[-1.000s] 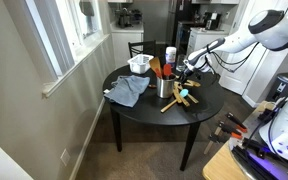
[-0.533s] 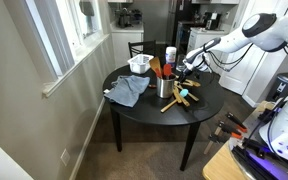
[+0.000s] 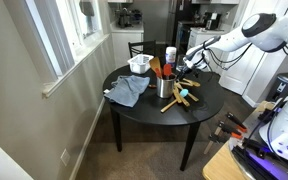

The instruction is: Put the spoon into the bucket

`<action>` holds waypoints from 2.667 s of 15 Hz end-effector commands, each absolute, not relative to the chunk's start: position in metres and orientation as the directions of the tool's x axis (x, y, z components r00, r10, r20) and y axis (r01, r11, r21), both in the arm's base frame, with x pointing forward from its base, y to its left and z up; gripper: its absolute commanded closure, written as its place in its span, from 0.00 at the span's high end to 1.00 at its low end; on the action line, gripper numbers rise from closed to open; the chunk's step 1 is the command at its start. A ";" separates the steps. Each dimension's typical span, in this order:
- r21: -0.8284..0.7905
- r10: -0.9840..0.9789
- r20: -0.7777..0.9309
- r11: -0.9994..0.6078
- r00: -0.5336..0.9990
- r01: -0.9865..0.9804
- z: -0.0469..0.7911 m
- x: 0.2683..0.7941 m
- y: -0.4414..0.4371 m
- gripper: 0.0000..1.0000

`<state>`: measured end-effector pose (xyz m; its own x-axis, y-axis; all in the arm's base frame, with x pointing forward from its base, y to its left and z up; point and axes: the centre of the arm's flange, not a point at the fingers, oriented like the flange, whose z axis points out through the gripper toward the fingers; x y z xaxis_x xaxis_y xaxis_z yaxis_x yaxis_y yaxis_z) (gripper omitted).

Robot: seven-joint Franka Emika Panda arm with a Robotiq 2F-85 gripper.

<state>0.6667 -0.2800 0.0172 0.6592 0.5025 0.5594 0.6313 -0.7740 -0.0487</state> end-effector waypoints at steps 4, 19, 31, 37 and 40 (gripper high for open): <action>0.042 0.509 0.534 -0.813 0.675 0.580 0.018 0.664 -0.293 1.00; 0.049 0.584 0.491 -0.760 0.647 0.649 0.007 0.668 -0.264 1.00; 0.018 0.534 0.501 -0.794 0.682 0.608 0.007 0.670 -0.267 0.42; 0.022 0.530 0.507 -0.796 0.680 0.605 0.011 0.672 -0.268 0.11; 0.023 0.528 0.514 -0.796 0.676 0.605 0.014 0.672 -0.267 0.14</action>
<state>0.6775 -0.2708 0.0123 0.6637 0.5553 0.5012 0.6169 -0.7853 0.0530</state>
